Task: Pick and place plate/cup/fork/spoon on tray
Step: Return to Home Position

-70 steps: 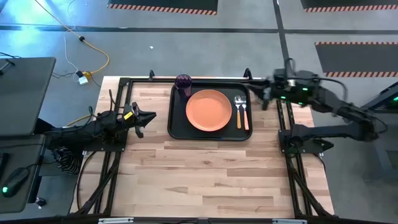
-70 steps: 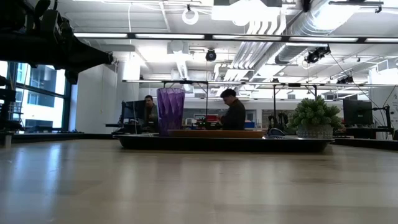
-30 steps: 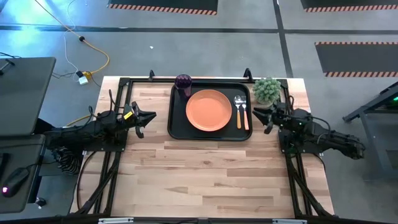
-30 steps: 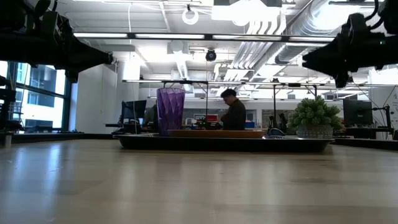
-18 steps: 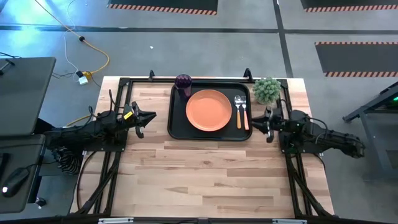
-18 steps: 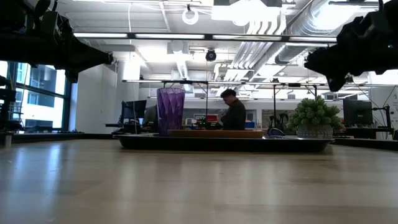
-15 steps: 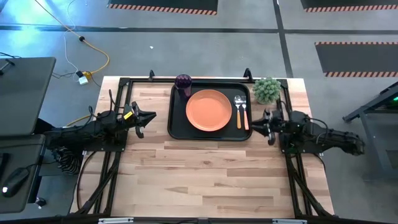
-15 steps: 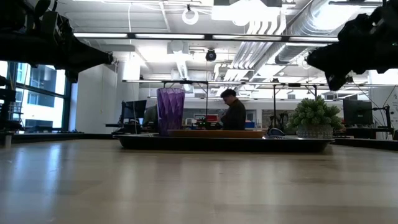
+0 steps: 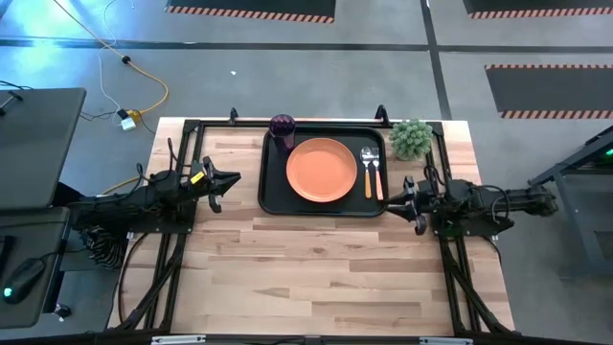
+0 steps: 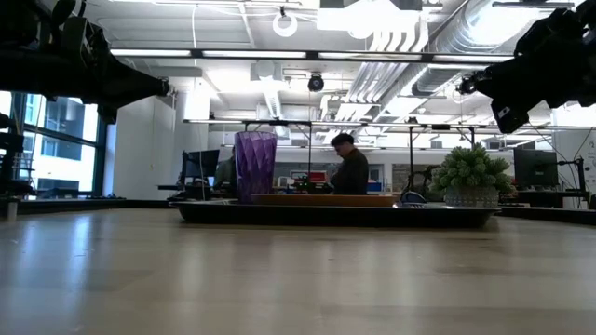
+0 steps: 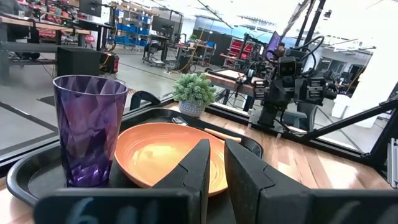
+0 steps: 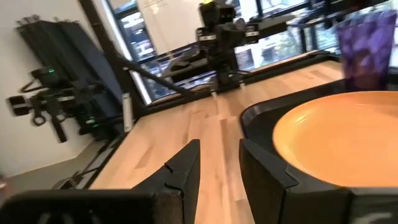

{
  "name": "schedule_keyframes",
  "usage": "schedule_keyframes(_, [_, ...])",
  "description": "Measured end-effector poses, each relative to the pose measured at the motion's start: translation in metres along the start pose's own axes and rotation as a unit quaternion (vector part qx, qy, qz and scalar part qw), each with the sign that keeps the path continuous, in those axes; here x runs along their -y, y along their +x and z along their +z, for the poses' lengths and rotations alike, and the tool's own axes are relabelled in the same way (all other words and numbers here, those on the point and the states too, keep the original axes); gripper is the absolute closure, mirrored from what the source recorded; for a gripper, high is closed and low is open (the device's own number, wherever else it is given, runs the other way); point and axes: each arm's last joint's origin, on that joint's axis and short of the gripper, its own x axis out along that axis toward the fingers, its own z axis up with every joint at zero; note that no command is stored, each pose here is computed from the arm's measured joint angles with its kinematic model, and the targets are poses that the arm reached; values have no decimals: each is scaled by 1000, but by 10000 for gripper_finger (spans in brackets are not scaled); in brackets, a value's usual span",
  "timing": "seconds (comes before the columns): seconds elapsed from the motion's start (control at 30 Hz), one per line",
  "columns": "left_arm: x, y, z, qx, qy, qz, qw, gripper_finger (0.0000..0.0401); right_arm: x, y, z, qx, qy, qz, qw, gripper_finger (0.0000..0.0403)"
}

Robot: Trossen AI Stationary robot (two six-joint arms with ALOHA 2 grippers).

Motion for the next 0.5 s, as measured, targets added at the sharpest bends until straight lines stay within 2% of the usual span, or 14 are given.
schedule_keyframes(0.3, [0,0,0,0,0,0,1000,364,0,1,-1,-6,-29,-12,999,300])
schedule_keyframes(0.5, [0,0,0,0,0,0,1000,364,0,1,-1,-5,-2,-12,1000,300])
